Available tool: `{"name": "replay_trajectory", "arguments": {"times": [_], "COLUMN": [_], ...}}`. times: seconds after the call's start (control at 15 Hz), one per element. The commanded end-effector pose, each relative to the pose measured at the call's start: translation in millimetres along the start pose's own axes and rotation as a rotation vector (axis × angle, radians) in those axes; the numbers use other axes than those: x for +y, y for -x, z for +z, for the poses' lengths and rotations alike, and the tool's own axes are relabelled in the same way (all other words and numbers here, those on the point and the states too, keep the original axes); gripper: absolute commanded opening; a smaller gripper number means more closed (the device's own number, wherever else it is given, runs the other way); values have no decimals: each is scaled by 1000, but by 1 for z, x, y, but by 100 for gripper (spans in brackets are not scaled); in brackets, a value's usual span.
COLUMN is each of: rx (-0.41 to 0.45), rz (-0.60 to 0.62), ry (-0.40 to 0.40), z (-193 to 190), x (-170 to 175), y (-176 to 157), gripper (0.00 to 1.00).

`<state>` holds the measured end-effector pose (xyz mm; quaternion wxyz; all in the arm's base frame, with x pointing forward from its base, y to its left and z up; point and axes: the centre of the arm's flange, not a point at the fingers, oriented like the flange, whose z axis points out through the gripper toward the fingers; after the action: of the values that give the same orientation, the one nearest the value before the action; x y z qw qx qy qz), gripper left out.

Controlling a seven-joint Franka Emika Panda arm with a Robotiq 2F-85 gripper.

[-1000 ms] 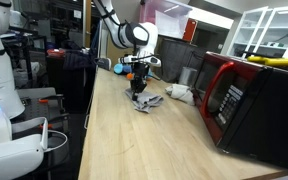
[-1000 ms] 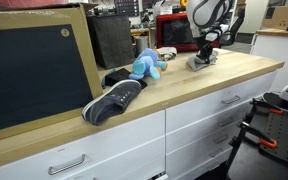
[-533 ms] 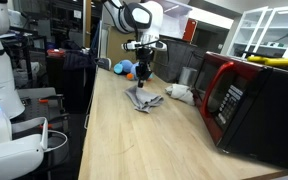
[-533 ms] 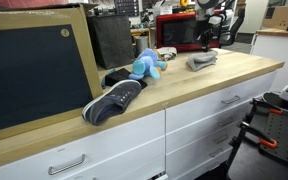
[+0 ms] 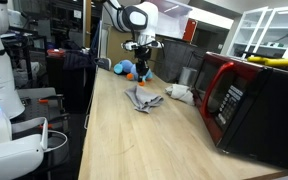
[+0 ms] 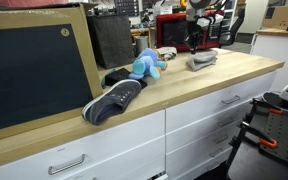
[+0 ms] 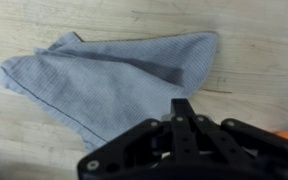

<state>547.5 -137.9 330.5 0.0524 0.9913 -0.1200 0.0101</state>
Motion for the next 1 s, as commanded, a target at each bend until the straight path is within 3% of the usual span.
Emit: {"name": "replay_trajectory", "arguments": {"times": [0.0,0.2,0.67,0.93], "rx": [81,95,-109,-244], "rz": [69,86,-31,-156], "ry": [-1,35,166,186], "z": [23,41,58,64], "x": [-17,-15,1,-3], "y": [-14,-19,2,18], "gripper": [0,0,0,0]}}
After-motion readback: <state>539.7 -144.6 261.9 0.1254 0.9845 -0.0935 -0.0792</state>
